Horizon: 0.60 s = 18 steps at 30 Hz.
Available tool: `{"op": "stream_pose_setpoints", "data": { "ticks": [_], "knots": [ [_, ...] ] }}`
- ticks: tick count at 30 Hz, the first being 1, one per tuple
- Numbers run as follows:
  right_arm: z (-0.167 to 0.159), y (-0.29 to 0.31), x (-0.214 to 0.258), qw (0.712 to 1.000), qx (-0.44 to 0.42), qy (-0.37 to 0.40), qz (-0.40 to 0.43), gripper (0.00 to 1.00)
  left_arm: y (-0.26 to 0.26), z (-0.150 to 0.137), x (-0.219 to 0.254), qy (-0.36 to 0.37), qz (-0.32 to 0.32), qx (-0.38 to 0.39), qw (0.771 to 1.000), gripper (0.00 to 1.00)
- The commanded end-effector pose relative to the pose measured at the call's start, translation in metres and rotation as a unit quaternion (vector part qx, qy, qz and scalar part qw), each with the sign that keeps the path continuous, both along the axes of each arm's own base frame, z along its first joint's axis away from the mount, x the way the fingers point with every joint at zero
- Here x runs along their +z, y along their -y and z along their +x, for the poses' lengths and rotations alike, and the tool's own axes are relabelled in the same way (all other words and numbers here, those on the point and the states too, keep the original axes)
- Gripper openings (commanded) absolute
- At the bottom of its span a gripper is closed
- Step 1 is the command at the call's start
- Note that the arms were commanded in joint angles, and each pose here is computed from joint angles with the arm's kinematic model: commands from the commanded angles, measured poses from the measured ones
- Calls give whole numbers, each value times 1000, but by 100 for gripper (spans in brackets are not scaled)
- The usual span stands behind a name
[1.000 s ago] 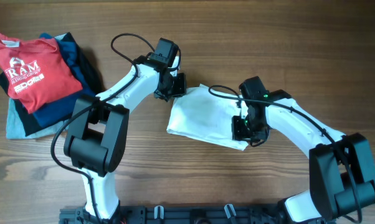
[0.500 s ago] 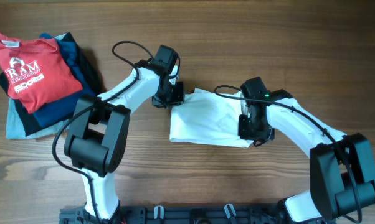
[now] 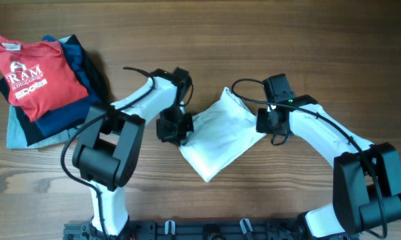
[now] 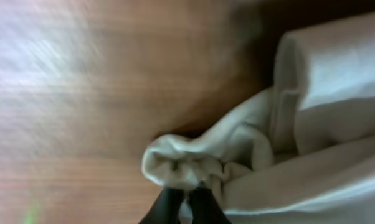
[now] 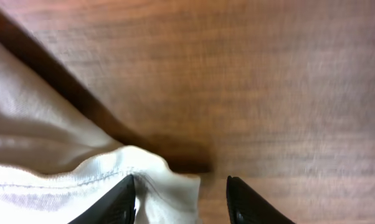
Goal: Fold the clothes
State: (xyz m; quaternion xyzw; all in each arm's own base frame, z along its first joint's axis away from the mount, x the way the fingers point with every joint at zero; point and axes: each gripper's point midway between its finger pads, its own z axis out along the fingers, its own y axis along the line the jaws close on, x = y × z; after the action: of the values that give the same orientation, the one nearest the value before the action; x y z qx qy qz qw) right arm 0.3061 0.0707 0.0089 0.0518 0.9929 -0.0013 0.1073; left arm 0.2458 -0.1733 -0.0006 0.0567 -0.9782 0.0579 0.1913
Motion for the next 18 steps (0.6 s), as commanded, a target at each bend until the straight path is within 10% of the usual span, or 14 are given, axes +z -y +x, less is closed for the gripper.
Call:
{"op": "stream_pose_setpoints", "data": {
  "ticks": [1, 12, 13, 15, 18],
  "knots": [
    [4, 14, -1, 999, 11, 8, -39, 50, -2, -13, -7, -19, 25, -7, 999, 9],
    [6, 18, 28, 998, 5, 34, -43, 45, -32, 30, 44, 126, 80, -18, 989, 10],
    [7, 18, 37, 998, 0, 46, -39, 45, -33, 40, 53, 156, 78, -15, 985, 20],
    [8, 19, 53, 997, -13, 66, -34, 47, -25, 63, 71, 220, 51, -3, 974, 86],
    [4, 22, 79, 994, -37, 99, -24, 51, -3, 99, 94, 312, -16, -43, 949, 100]
  ]
}}
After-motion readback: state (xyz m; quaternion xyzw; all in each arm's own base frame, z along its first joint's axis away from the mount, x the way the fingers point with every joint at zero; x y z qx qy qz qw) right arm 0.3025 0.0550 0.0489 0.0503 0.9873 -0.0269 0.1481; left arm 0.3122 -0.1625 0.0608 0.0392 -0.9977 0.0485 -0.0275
